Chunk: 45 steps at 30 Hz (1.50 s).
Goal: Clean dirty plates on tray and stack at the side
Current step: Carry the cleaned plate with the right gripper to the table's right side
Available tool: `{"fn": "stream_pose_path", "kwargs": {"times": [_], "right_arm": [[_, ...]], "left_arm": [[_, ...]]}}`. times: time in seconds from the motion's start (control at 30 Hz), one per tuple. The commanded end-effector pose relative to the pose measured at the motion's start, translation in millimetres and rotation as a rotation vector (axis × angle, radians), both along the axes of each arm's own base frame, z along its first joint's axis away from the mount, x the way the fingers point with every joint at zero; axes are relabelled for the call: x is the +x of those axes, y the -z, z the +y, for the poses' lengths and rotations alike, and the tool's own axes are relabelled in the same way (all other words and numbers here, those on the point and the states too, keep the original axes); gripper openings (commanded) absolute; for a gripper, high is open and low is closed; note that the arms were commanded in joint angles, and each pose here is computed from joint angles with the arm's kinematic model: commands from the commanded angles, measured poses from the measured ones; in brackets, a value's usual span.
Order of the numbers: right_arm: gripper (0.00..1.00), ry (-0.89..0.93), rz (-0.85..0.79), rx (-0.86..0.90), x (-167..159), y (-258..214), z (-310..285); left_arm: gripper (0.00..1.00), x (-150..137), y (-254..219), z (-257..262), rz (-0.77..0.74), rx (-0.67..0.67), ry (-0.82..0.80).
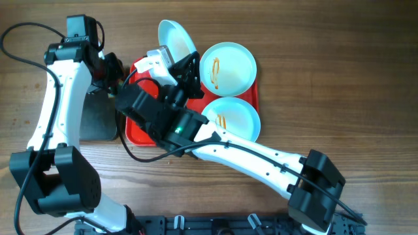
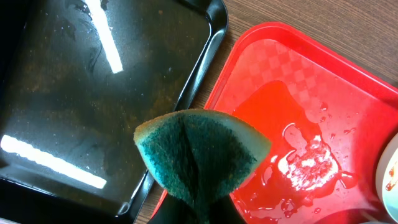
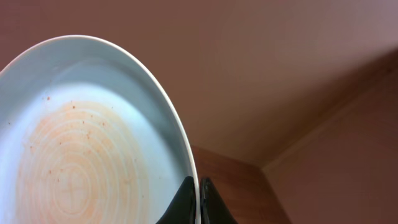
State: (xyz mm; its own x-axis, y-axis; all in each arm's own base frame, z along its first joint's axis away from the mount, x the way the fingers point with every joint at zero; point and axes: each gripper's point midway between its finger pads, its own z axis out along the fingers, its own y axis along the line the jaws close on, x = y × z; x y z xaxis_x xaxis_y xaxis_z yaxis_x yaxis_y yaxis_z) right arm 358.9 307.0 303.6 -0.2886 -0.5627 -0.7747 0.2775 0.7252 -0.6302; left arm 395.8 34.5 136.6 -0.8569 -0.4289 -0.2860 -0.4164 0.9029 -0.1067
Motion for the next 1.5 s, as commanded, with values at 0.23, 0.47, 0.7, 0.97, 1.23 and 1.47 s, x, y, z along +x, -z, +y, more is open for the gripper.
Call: {"fn": "stream_pose_path", "kwargs": {"times": [0.23,0.47,0.7,0.97,1.23,1.47], "right_arm": [[0.04,-0.083,0.072,0.032,-2,16,4],[0.04,-0.299,0.613,0.363,1,122,15],[0.04,-0.397,0.911,0.784,27,124,-26],[0.04,0.18,0.877,1.048,60,142,-255],[0.04,0.565,0.786,1.173,27,200,-378],[0.04,0.631,0.794,1.211,2,262,-379]], "left_arm": [[0.04,0,4,1,0.006,-0.004,-0.008],[0.04,0,4,1,0.006,-0.004,-0.008],[0.04,0,4,0,0.006,-0.008,-0.006],[0.04,-3,5,-2,0.018,-0.021,-0.023],[0.04,-4,6,-2,0.023,-0.038,-0.076],[0.04,-5,6,-2,0.025,-0.039,-0.075]]}}
